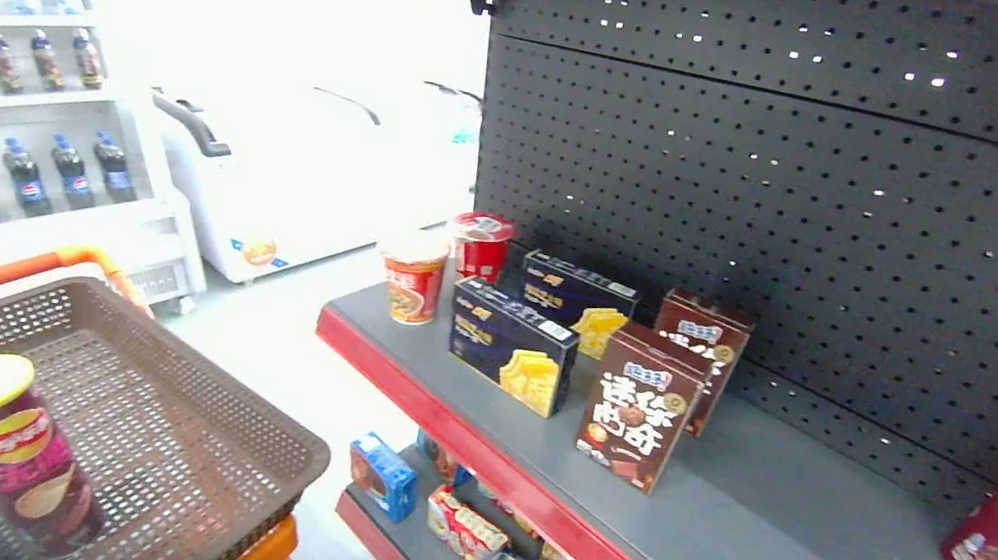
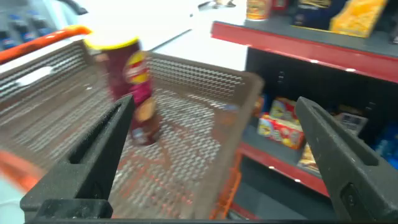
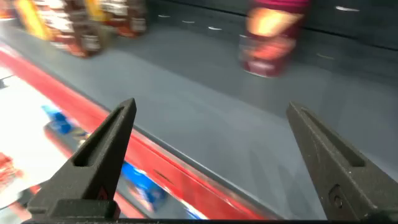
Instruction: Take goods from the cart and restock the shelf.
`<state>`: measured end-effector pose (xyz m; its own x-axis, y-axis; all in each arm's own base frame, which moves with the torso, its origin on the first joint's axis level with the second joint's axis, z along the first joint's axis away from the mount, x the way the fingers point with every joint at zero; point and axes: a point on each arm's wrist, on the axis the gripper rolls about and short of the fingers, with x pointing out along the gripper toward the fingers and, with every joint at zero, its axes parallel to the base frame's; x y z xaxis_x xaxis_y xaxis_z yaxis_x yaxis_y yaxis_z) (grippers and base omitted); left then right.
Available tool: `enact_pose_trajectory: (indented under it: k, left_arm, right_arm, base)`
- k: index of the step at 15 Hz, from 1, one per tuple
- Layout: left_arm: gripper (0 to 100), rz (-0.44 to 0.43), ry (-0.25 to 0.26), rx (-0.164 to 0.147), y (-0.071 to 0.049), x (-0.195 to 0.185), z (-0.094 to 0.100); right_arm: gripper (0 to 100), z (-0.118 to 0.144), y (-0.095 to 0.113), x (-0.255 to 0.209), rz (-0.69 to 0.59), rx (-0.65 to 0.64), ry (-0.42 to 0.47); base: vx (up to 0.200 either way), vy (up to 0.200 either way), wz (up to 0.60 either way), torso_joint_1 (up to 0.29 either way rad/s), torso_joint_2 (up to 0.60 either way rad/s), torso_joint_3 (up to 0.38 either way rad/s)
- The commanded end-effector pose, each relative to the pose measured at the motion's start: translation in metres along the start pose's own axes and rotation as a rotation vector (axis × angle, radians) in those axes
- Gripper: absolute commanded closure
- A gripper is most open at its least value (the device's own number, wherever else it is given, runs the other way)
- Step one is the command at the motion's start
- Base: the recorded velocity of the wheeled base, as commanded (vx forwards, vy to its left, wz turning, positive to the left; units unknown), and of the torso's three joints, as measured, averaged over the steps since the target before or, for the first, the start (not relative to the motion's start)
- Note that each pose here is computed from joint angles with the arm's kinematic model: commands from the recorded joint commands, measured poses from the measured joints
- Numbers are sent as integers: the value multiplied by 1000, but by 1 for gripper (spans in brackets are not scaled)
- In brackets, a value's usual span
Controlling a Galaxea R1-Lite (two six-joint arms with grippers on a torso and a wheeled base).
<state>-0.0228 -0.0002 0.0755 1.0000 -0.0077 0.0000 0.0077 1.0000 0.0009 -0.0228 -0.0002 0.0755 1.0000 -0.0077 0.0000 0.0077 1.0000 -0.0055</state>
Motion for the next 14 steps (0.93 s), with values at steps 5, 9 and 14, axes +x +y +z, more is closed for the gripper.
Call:
enact_pose_trajectory:
  k: [5, 9, 14]
  left_arm:
    - [0, 0, 0, 1, 0, 0, 0]
    - [0, -8, 0, 13, 0, 0, 0]
    - [0, -31, -10, 24, -1, -1, 2]
  right_arm:
    - [0, 0, 0, 0, 3, 1, 0]
    - [0, 0, 0, 0, 3, 1, 0]
    - [0, 0, 0, 0, 3, 2, 0]
  base:
    - [0, 0, 240, 2, 2, 1]
    - [0, 0, 0, 0, 0, 0]
    - [0, 0, 0, 0, 0, 0]
